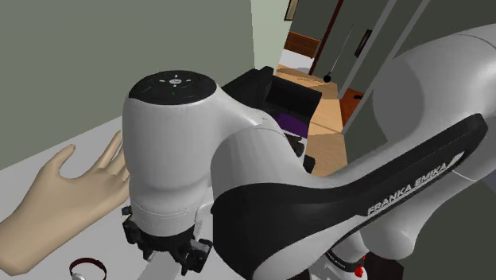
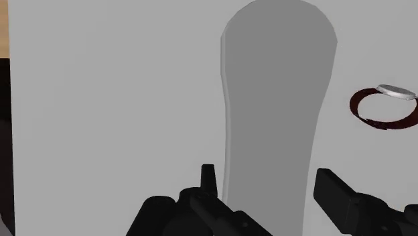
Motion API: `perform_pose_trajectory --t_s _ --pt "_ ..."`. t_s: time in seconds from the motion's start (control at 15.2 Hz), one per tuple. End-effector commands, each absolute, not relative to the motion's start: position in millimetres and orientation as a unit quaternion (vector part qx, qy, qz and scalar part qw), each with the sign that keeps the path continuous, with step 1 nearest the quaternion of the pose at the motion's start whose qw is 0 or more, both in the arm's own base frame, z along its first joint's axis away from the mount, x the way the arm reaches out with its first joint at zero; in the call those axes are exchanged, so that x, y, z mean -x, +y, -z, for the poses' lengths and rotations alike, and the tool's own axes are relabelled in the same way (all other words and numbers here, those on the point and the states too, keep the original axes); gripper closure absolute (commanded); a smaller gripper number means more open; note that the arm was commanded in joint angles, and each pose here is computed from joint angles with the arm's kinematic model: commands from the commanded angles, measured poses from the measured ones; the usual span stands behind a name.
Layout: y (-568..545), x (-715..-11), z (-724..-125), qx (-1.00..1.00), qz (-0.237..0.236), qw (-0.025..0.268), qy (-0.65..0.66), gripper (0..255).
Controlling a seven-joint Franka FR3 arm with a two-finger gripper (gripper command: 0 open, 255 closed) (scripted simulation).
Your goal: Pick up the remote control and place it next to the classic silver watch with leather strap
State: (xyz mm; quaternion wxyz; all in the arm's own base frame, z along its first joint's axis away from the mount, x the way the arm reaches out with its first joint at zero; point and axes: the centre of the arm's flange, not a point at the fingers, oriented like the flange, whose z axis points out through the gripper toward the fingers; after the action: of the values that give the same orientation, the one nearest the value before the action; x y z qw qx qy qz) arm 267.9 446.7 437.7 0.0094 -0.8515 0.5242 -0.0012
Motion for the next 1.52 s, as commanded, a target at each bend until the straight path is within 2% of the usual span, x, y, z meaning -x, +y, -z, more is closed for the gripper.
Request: perform_pose_trajectory --t_s 0.0,0.2,1.45 --pt "462.4 -248.6 -438.4 0.851 0.001 0.010 0.525 255" --pt "484.3 -221.9 -438.6 0.851 0.001 0.010 0.525 255" --pt "484.3 -221.8 -346.5 0.851 0.001 0.010 0.525 255"
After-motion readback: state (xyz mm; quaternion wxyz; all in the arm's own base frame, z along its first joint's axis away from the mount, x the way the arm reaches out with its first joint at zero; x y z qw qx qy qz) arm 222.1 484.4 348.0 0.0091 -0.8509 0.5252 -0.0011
